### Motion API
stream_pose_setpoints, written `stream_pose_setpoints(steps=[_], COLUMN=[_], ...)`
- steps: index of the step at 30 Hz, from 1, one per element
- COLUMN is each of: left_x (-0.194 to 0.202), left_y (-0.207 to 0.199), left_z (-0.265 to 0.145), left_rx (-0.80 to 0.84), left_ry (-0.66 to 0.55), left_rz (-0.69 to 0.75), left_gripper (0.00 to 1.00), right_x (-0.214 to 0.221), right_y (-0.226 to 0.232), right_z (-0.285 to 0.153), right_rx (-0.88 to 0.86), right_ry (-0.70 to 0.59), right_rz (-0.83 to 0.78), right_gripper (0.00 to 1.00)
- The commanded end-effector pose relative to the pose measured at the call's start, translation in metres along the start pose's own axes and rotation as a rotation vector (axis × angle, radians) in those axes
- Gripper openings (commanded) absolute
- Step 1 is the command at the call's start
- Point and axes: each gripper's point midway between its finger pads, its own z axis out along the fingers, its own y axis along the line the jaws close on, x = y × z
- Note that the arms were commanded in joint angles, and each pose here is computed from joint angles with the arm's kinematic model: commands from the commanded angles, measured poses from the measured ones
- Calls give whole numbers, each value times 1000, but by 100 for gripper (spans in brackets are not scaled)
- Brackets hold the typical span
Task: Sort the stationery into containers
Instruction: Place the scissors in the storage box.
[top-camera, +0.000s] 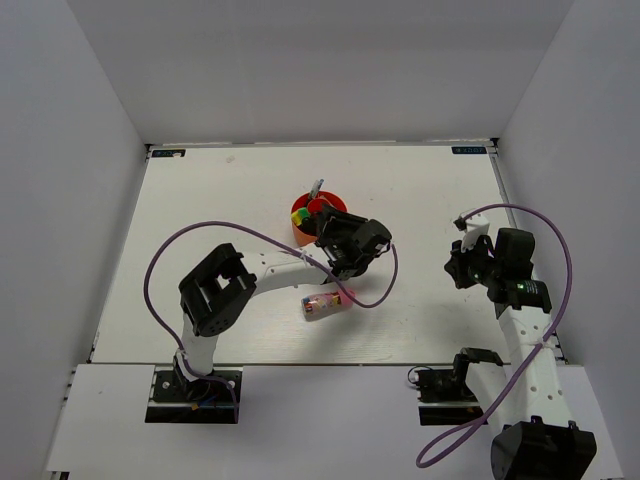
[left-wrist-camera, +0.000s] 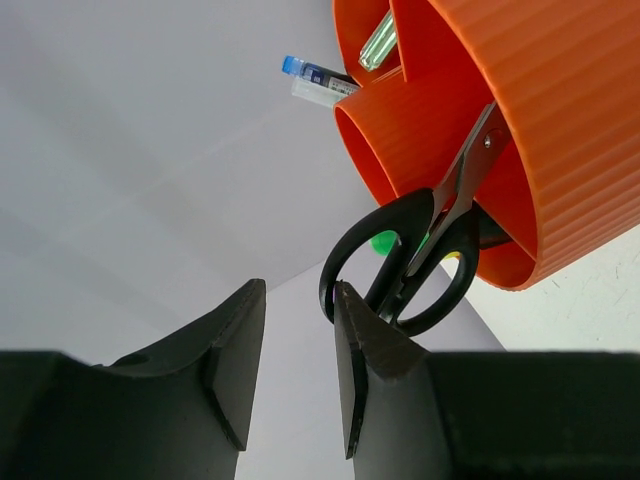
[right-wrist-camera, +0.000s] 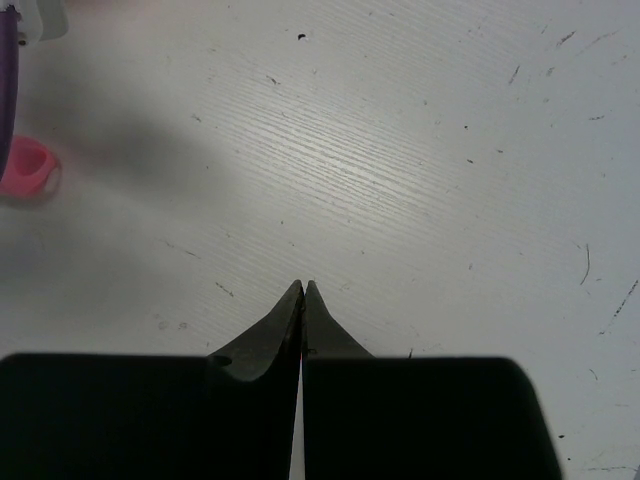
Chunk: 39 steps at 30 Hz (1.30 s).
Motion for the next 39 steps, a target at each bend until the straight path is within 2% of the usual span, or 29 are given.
stream_pose_setpoints(steps=[1, 16, 23, 31, 35, 36, 38, 39], left_x=[1, -10, -13, -12, -5, 1, 11, 15], left_y=[14, 13, 19, 53, 68, 73, 82, 84], left_z=[-7, -7, -12, -30, -42, -45, -50, -52], left_rx=[-33, -38, -56, -134, -161, -171, -185, -185], left_ry=[0, -14, -24, -47, -50, -41, -38, -37], left_rz=[-44, -48, -57, -139, -176, -206, -254, -288], left_gripper=[45, 59, 59, 59, 50, 42, 34, 23], right_x=[-3, -2, -2, -1, -2, -2, -1, -1], right_y=[2, 2, 2, 2, 2, 1, 2, 2], right_z=[-2, -1, -1, -1, -1, -1, -1, -1], right_rx=[-8, -12, -13, -15, -14, -11, -14, -15], right_ry=[-21, -20, -19, -17, -20, -22, -18, -17], right_rz=[-4, -1, -2, 1, -1, -3, 3, 1], right_gripper=[0, 0, 0, 0, 0, 0, 0, 0])
